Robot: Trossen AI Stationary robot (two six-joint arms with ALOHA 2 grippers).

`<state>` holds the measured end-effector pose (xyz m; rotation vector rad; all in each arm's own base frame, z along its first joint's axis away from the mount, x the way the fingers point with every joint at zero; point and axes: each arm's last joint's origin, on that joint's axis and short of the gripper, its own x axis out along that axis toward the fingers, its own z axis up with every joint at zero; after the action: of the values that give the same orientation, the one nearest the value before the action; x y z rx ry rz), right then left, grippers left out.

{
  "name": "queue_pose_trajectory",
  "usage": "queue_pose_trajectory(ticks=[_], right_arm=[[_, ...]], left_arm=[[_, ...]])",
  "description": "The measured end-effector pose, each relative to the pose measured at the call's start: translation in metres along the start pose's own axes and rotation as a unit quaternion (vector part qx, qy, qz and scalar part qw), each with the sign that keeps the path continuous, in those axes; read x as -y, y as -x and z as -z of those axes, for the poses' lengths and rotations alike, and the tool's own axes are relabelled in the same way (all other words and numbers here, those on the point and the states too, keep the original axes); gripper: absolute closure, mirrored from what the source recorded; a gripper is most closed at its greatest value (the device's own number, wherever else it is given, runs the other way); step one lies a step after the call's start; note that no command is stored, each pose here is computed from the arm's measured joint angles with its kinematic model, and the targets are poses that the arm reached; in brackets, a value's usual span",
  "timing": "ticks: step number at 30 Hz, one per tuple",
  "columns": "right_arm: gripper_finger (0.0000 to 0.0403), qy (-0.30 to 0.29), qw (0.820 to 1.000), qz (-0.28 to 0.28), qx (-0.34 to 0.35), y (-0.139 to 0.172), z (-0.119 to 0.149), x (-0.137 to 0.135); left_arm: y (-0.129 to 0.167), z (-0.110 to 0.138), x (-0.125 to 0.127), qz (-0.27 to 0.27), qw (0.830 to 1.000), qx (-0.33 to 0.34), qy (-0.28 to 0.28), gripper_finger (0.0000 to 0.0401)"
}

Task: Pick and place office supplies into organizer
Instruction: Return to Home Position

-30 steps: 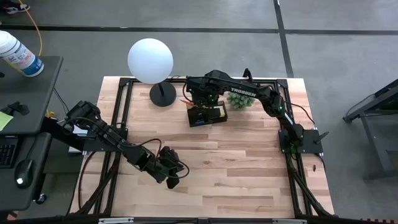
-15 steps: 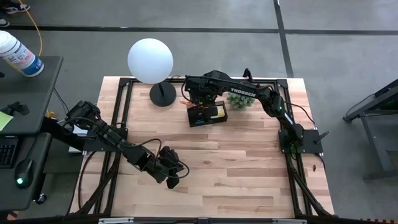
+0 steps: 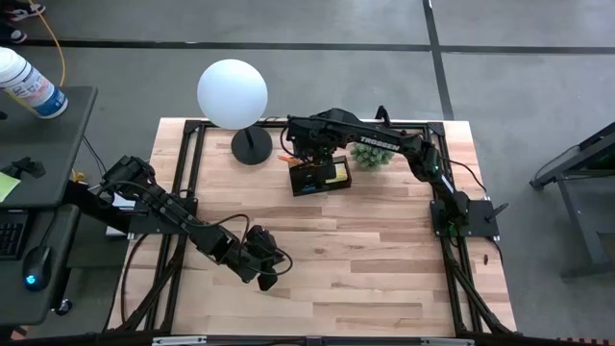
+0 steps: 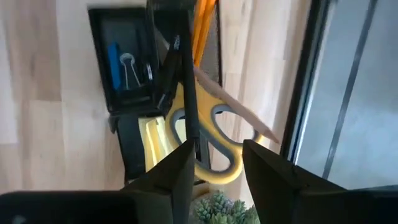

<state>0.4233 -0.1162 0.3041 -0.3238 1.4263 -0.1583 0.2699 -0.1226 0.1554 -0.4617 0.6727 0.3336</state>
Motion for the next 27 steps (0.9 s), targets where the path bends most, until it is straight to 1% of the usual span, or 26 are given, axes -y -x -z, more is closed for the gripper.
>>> queue_pose_trajectory(ticks=[3,7,11,13,15,18,21,25,27], right_arm=[[0.0276,-0.025,0.999,-0.013,0.026,0.017,0.003,0.000],[0.0296,-0.046,0.995,-0.070,0.059,0.033,0.010,-0.002],[0.0344,-0.045,0.990,-0.105,0.082,0.046,0.015,-0.005],[0.0377,-0.040,0.987,-0.134,0.082,0.050,0.018,-0.009],[0.0396,-0.029,0.983,-0.161,0.083,0.051,0.018,-0.014],[0.0390,-0.020,0.979,-0.185,0.084,0.053,0.016,-0.022],[0.0399,-0.009,0.975,-0.203,0.090,0.056,0.012,-0.033],[0.0400,-0.006,0.972,-0.212,0.100,0.060,0.006,-0.047],[0.0400,-0.004,0.970,-0.220,0.103,0.054,0.002,-0.056]], left_arm=[[0.000,0.000,0.000,0.000,1.000,0.000,-0.002,0.0355],[0.000,0.000,0.000,-0.001,1.000,0.003,-0.003,0.0355],[0.000,-0.001,0.001,0.001,1.000,0.006,-0.001,0.0355],[0.000,-0.001,0.001,0.001,1.000,0.006,-0.001,0.0355],[0.000,-0.001,0.001,0.004,1.000,0.008,0.000,0.0355],[0.000,-0.003,0.003,0.011,1.000,0.015,0.006,0.0355],[0.000,-0.004,0.004,0.014,0.999,0.029,0.012,0.0355],[0.000,-0.006,0.005,0.016,0.999,0.036,0.015,0.0355],[0.000,-0.006,0.005,0.016,0.999,0.037,0.016,0.0355]])
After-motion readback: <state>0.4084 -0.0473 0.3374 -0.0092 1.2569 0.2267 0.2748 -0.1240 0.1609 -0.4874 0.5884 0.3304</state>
